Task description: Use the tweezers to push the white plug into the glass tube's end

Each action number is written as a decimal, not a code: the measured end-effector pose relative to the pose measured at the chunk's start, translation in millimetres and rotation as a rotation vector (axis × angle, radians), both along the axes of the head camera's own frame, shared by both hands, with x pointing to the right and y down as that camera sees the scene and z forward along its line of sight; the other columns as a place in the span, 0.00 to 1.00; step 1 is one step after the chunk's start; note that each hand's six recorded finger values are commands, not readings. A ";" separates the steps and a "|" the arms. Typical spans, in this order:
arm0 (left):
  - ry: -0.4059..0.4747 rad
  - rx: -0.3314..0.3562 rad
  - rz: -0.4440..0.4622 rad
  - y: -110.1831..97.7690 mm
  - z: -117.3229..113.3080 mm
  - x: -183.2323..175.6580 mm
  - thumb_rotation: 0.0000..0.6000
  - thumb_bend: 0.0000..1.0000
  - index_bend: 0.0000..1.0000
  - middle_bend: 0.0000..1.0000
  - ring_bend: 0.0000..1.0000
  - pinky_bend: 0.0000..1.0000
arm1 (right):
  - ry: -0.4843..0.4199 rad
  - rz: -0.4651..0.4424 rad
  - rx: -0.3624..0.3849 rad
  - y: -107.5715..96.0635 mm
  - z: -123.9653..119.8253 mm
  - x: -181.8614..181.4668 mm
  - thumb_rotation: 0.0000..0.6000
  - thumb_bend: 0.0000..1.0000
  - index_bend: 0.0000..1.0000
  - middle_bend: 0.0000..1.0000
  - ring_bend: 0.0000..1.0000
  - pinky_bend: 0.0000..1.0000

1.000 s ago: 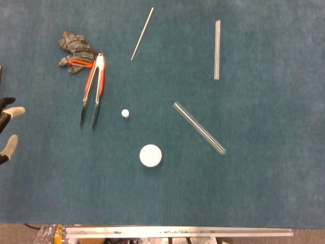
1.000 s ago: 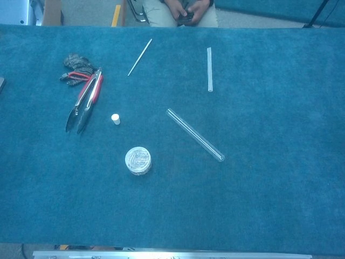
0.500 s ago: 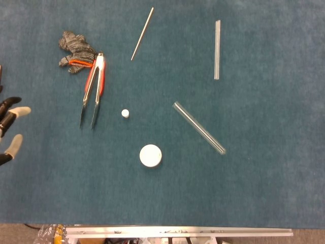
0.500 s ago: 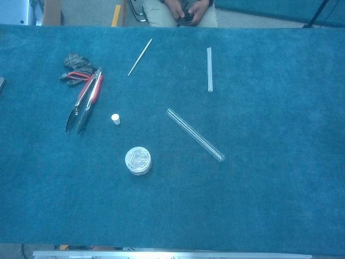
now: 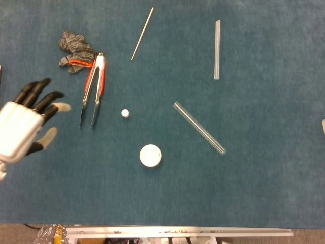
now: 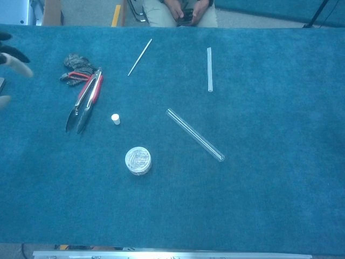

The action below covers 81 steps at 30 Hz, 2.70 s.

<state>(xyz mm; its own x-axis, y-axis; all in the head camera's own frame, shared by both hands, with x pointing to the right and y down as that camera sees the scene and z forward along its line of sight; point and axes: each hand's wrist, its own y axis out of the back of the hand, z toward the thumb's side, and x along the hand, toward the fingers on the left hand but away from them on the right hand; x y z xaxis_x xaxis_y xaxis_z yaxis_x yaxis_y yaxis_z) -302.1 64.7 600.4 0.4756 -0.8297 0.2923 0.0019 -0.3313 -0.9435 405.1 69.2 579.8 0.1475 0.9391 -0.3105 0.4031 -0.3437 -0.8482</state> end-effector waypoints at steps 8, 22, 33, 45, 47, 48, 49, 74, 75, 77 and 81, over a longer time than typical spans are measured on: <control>0.024 -0.045 0.076 -19.0 16.2 40.1 1.00 0.39 0.33 0.23 0.07 0.08 | 0.006 0.006 -0.001 -1.1 -0.4 1.7 1.00 0.34 0.21 0.15 0.04 0.22; 0.000 -0.107 0.130 -38.7 55.4 81.3 1.00 0.39 0.33 0.23 0.07 0.08 | 0.014 0.017 -0.007 -2.6 2.2 4.1 1.00 0.34 0.21 0.15 0.04 0.22; -0.055 -0.147 0.090 -55.4 99.9 90.1 0.99 0.38 0.31 0.18 0.05 0.08 | 0.025 0.032 -0.012 -3.1 4.6 8.8 1.00 0.34 0.21 0.15 0.04 0.22; -0.061 -0.212 0.034 -54.6 126.4 99.7 1.00 0.36 0.31 0.15 0.03 0.08 | 0.024 0.036 -0.019 -2.8 6.6 11.0 1.00 0.34 0.21 0.15 0.04 0.22; -0.062 -0.215 0.029 -53.6 131.2 103.8 1.00 0.36 0.33 0.15 0.03 0.08 | 0.024 0.039 -0.019 -2.7 6.5 12.4 1.00 0.34 0.21 0.15 0.04 0.22; -0.062 -0.218 0.026 -53.0 133.6 105.4 1.00 0.36 0.34 0.15 0.03 0.08 | 0.025 0.040 -0.019 -2.6 6.2 13.1 1.00 0.34 0.21 0.15 0.04 0.22; -0.063 -0.220 0.022 -52.3 136.0 106.7 1.00 0.36 0.35 0.15 0.03 0.08 | 0.026 0.041 -0.019 -2.5 5.9 13.9 1.00 0.34 0.21 0.15 0.04 0.22; -0.070 -0.258 -0.010 -43.1 169.0 119.6 1.00 0.36 0.38 0.16 0.03 0.08 | 0.029 0.063 -0.014 -0.1 2.6 23.2 1.00 0.34 0.21 0.15 0.04 0.22; -0.070 -0.258 -0.009 -42.9 169.6 120.4 1.00 0.36 0.38 0.16 0.03 0.08 | 0.029 0.063 -0.015 0.0 2.7 23.5 1.00 0.34 0.21 0.15 0.04 0.22; -0.068 -0.259 -0.010 -42.4 170.8 122.1 1.00 0.36 0.38 0.16 0.03 0.08 | 0.028 0.065 -0.015 0.0 2.5 24.1 1.00 0.34 0.21 0.15 0.04 0.22; -0.065 -0.258 -0.016 -42.8 173.3 123.3 1.00 0.36 0.39 0.17 0.03 0.08 | 0.029 0.071 -0.012 -0.1 1.6 26.2 1.00 0.34 0.21 0.15 0.04 0.22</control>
